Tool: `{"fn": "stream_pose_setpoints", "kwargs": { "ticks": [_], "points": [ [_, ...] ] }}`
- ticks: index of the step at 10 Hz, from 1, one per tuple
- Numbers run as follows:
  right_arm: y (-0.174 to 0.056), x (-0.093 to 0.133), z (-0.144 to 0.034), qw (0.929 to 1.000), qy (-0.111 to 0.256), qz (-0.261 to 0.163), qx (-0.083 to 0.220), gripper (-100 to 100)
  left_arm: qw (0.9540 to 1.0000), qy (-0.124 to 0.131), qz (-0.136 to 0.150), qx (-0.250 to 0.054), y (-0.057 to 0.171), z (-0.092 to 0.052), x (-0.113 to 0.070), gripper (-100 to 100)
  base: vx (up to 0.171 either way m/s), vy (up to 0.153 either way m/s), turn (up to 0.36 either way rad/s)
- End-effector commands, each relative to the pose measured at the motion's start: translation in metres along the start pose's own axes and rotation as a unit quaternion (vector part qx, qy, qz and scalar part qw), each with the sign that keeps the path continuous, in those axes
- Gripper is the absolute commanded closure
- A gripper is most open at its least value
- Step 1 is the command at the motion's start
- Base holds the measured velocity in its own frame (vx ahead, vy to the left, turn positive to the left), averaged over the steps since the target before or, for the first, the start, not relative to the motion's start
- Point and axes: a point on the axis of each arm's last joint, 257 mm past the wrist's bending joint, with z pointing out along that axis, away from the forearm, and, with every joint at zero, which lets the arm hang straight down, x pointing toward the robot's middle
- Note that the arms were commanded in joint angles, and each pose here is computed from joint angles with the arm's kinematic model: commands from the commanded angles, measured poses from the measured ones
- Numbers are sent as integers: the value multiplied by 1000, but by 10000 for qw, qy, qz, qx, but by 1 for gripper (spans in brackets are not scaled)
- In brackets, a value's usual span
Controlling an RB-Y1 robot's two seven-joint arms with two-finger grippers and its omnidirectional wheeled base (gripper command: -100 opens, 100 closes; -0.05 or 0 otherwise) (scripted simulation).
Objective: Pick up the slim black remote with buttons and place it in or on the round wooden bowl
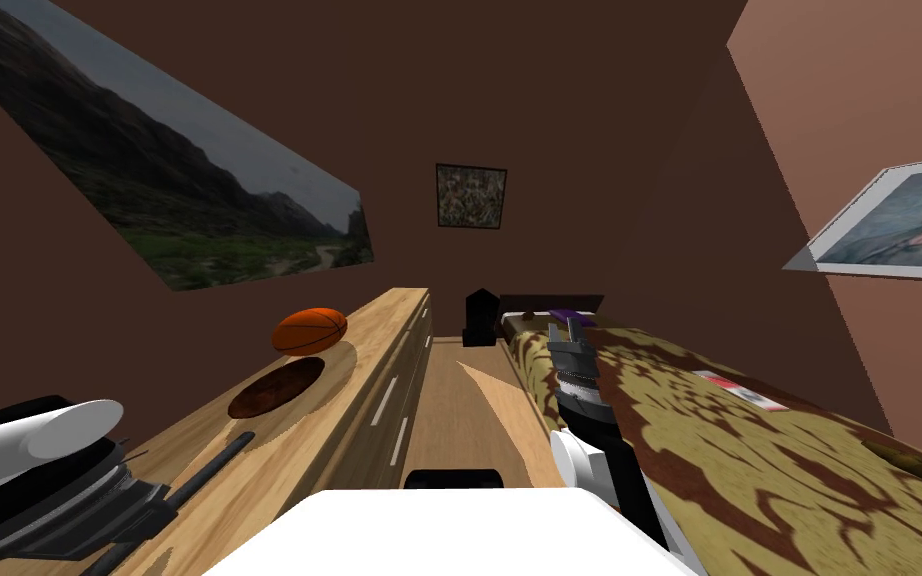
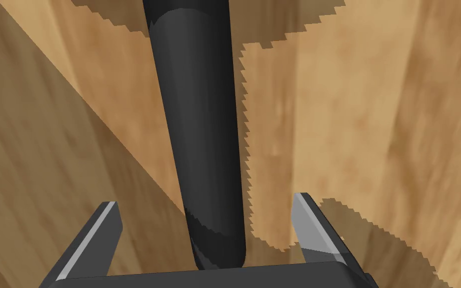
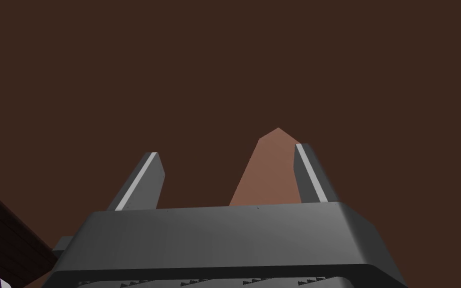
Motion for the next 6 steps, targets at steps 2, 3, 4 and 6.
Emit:
{"fn": "stream_pose_setpoints", "kwargs": {
  "ticks": [2,3,4,6],
  "points": [
    [0,0,0,10000,0,0,0,0,10000,23,4,-3,0,15,0,-100,3,1,4],
    [0,0,0,10000,0,0,0,0,10000,32,9,-3,0,22,0,-100,-9,0,6],
    [0,0,0,10000,0,0,0,0,10000,19,0,-11,-1,19,0,-100,0,0,0],
    [0,0,0,10000,0,0,0,0,10000,27,6,-4,-1,19,0,100,0,0,0]
  ]
}}
